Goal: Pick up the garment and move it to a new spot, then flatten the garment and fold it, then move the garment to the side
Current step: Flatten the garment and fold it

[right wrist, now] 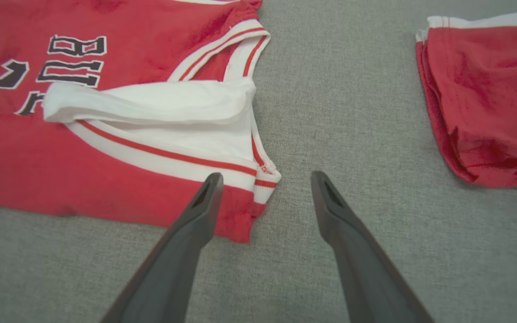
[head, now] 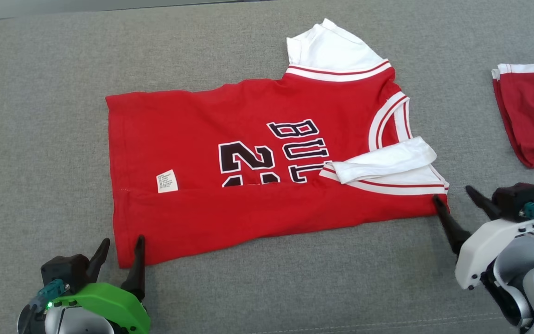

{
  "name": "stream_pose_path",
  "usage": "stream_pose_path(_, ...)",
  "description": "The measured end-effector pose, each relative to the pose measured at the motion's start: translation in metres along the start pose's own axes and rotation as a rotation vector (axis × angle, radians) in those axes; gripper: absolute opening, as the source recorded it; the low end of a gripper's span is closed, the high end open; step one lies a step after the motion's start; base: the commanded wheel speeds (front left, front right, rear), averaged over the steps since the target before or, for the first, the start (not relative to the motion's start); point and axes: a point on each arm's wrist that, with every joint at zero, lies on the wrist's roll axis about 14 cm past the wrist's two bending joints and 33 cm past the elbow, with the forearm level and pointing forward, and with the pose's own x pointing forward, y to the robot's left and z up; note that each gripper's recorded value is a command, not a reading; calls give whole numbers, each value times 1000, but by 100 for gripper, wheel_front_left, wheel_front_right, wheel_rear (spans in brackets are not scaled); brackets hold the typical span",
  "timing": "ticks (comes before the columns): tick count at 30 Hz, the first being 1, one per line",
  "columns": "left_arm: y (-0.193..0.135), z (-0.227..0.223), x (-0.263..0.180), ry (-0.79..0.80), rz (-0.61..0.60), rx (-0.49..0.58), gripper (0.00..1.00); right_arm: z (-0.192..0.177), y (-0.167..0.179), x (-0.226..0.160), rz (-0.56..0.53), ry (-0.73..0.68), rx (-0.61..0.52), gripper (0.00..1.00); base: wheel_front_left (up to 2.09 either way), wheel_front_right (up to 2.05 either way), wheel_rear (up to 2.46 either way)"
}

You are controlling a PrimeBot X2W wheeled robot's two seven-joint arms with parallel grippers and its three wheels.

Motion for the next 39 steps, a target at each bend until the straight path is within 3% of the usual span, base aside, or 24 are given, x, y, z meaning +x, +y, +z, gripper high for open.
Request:
stream_pose_path(9,9,-25,0,84,22,2,100,-33,21,12,43,107,67,100,0,0,0)
stream_pose_path(18,7,-33,4,139,-2,-19,100,-36,23,25,45,129,107,100,0,0,0)
stream_pose_path(19,5,-34,5,145,-11,-22,77,-36,25,26,51,134,111,92,0,0,0)
stream_pose_path(20,4,-34,6,150,-18,-21,34,-37,26,27,54,139,119,40,0,0,0)
stream_pose_path(21,3,-34,6,155,-26,-22,0,-37,27,27,59,140,127,0,0,0,0)
stream_pose_path(26,-6,-31,6,172,-72,-59,0,-31,41,26,113,129,209,0,0,0,0)
stream_pose_path(33,-4,-26,-14,215,-113,-69,0,-14,10,-3,110,116,254,0,0,0,0)
stream_pose_path(39,-13,-47,-38,321,-132,-106,0,-42,-3,-27,85,219,247,0,0,0,0)
